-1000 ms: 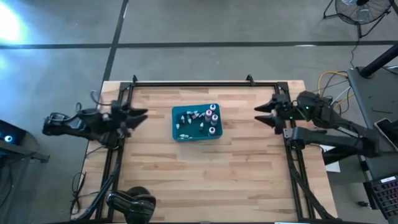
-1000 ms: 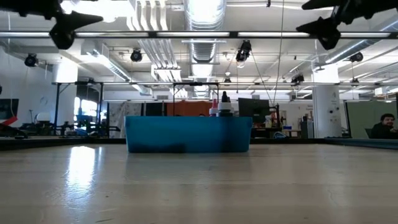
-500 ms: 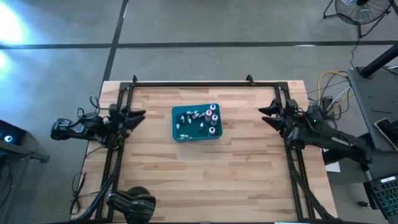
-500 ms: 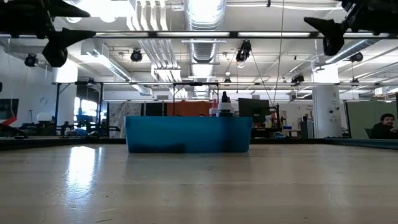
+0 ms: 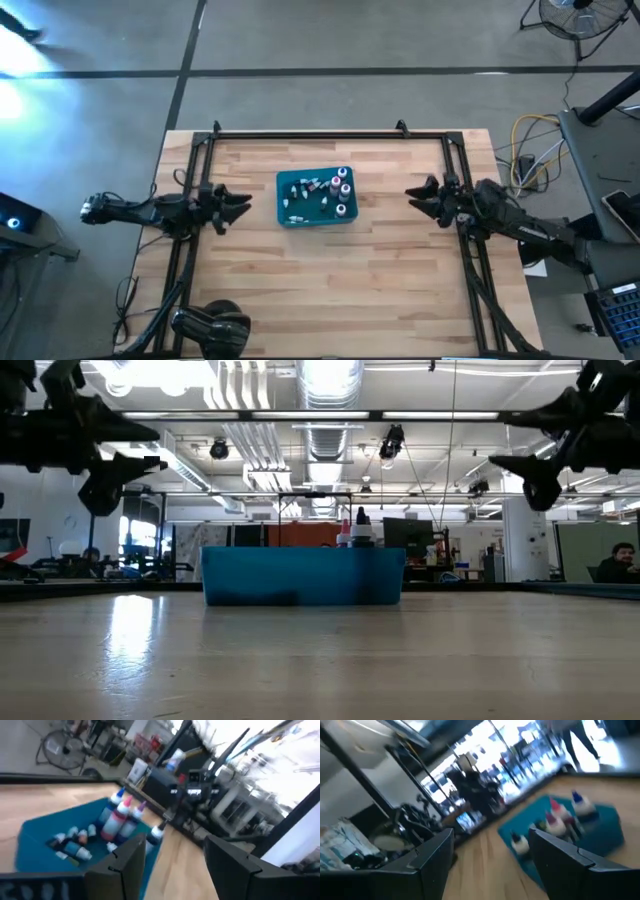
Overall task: Pick & Place food coloring
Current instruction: Return to Home Position
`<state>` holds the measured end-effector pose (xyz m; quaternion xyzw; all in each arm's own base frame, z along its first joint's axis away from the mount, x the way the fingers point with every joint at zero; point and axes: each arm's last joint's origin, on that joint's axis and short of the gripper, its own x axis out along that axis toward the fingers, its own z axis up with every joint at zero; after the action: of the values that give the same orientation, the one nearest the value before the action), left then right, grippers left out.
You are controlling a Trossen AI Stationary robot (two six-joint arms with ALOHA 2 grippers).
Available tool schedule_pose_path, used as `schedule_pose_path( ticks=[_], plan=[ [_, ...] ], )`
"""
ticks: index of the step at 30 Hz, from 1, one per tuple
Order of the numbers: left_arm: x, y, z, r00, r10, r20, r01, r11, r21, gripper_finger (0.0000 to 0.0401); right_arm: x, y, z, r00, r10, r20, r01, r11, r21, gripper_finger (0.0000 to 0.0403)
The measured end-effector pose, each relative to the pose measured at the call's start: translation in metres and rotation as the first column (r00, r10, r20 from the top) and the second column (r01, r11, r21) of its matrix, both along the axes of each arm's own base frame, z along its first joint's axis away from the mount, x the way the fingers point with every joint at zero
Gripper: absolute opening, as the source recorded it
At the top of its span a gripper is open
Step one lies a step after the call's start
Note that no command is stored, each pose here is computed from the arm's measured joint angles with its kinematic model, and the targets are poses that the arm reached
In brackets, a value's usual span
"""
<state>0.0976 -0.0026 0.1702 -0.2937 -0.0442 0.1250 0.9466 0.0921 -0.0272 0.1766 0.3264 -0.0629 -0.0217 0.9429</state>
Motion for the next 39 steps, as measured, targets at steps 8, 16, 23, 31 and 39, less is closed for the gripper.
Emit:
schedule_pose_path(
  ticks=[8,16,23,31,39],
  plan=[
    [0.004,-0.001,-0.003,0.998,-0.018,-0.058,0.018,1.000,-0.002,0.0176,0.004,-0.002,-0.008,0.996,-0.006,-0.092,0.009,0.999,0.032,0.0249],
    [0.000,0.003,0.000,0.999,0.015,0.029,-0.014,1.000,-0.014,0.0176,0.002,0.006,-0.004,0.998,0.045,-0.036,-0.045,0.999,0.010,0.0249],
    [-0.004,0.020,0.003,0.979,0.190,0.073,-0.189,0.982,-0.020,0.0176,0.003,0.012,-0.002,0.994,0.111,-0.017,-0.111,0.994,0.004,0.0249],
    [-0.005,0.025,0.003,0.966,0.248,0.071,-0.247,0.969,-0.019,0.0176,0.004,0.024,-0.002,0.974,0.227,-0.015,-0.227,0.974,0.003,0.0249],
    [-0.005,0.025,0.003,0.967,0.244,0.071,-0.244,0.970,-0.019,0.0176,0.004,0.024,-0.002,0.974,0.227,-0.015,-0.227,0.974,0.003,0.0249]
  ],
)
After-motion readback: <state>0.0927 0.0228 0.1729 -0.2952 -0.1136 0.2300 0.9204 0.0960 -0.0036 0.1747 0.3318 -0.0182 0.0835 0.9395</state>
